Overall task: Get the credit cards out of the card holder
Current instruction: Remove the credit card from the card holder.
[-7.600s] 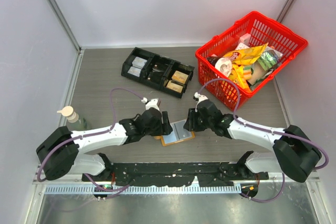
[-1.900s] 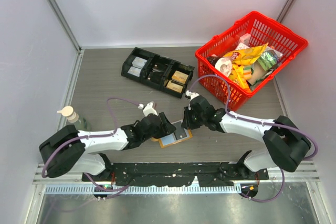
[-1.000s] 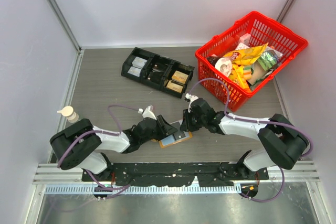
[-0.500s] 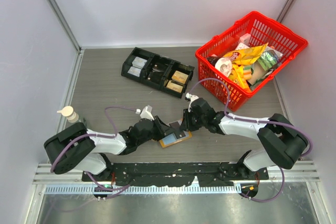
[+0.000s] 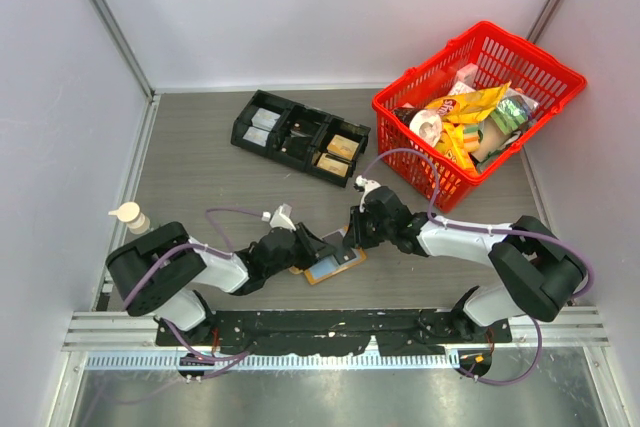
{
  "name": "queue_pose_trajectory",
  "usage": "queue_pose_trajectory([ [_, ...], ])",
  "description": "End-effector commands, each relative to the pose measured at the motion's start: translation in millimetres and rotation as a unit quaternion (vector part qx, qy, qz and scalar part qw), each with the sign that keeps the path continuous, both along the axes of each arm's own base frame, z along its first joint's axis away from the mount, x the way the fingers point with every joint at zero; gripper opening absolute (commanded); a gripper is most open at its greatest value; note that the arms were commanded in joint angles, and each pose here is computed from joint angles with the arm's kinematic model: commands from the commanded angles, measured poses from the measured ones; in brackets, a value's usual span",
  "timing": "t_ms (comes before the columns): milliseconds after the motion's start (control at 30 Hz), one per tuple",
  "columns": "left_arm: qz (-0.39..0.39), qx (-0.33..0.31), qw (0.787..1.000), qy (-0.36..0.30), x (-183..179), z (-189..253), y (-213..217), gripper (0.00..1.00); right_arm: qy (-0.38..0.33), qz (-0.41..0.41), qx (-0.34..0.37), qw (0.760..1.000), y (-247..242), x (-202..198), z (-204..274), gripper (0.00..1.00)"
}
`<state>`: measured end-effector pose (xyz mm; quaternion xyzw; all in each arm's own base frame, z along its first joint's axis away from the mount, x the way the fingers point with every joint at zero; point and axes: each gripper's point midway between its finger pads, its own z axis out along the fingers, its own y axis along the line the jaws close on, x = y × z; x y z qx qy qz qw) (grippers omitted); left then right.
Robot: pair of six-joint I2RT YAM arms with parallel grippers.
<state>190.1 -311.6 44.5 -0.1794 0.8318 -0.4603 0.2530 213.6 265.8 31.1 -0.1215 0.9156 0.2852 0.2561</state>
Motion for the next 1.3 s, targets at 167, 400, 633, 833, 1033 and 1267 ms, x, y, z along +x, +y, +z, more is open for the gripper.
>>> queue_pose_trajectory([
  [167, 0.000, -0.061, 0.998, -0.027, 12, 29, -21, 0.28, 0.040, 0.007, -0.017, 0.999, -7, -20, -24, 0.21],
  [400, 0.004, -0.056, 0.998, -0.027, 10, 25, -15, 0.17, 0.043, 0.002, -0.023, 0.999, -10, -20, -31, 0.20],
  [633, 0.022, -0.047, 0.998, -0.027, 5, 23, 4, 0.02, 0.068, -0.006, -0.042, 0.997, -21, -28, -51, 0.06],
  [833, 0.031, -0.037, 0.999, -0.022, 1, 21, 14, 0.01, 0.081, -0.013, -0.053, 0.995, -28, -31, -60, 0.01],
  [1033, 0.042, -0.029, 0.999, -0.009, -5, 15, 27, 0.01, 0.090, -0.019, -0.062, 0.994, -32, -31, -67, 0.01],
  [1267, 0.046, 0.013, 0.999, 0.010, -12, 4, 41, 0.00, 0.082, -0.014, -0.047, 0.995, -27, -28, -59, 0.01],
])
